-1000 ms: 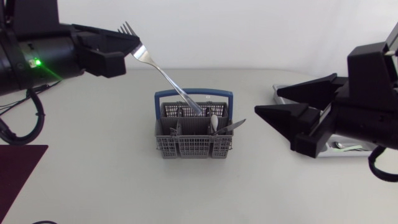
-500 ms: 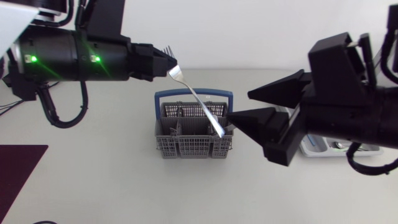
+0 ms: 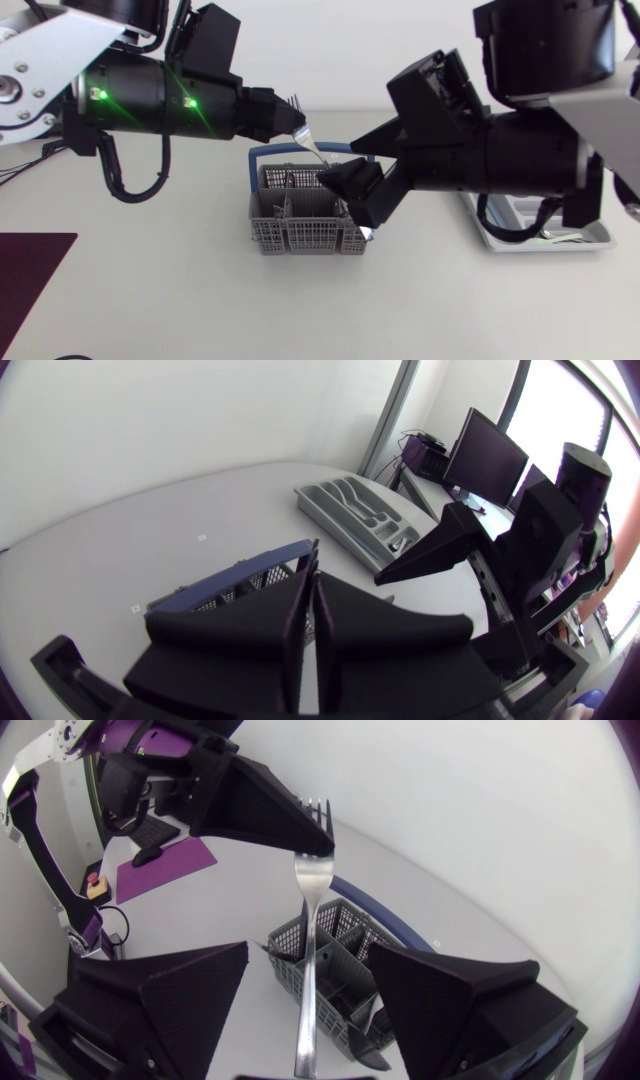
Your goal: Unload the cutlery basket into the drawer organizer.
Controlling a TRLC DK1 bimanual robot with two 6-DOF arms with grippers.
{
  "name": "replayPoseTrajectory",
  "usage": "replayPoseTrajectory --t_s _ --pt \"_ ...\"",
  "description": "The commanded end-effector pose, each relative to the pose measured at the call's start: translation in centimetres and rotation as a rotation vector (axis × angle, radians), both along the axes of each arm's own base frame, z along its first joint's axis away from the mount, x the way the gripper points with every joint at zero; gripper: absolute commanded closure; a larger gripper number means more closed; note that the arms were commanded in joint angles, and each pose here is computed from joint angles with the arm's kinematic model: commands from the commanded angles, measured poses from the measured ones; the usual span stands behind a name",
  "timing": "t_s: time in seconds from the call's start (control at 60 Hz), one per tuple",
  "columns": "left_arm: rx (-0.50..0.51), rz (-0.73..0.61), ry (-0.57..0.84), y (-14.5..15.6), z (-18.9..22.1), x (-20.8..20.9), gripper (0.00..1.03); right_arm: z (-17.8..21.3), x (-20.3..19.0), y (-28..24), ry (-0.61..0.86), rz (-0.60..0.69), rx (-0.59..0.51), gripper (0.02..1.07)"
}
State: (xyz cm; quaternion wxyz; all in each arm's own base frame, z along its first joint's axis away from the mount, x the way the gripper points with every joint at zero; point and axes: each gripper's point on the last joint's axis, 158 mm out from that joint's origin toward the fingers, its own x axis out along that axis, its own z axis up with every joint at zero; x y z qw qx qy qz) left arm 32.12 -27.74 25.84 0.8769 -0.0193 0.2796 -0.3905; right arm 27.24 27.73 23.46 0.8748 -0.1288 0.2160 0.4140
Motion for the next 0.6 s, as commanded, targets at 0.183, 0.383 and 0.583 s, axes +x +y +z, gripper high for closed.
replayPoseTrajectory --t_s 0.183,0.383,0.583 --pt "-0.024 -0.003 0.007 -0.7 0.9 0.2 1.00 -0.5 2.4 0.7 -0.039 -0.029 -0.042 0.28" --pt "-0.023 -0.003 0.009 -0.7 0.8 0.2 1.00 -0.5 2.9 0.6 -0.056 -0.035 -0.048 0.44" --pt "-0.024 -0.002 0.008 -0.6 0.8 0.3 1.00 -1.0 3.4 0.9 -0.053 -0.037 -0.059 0.50"
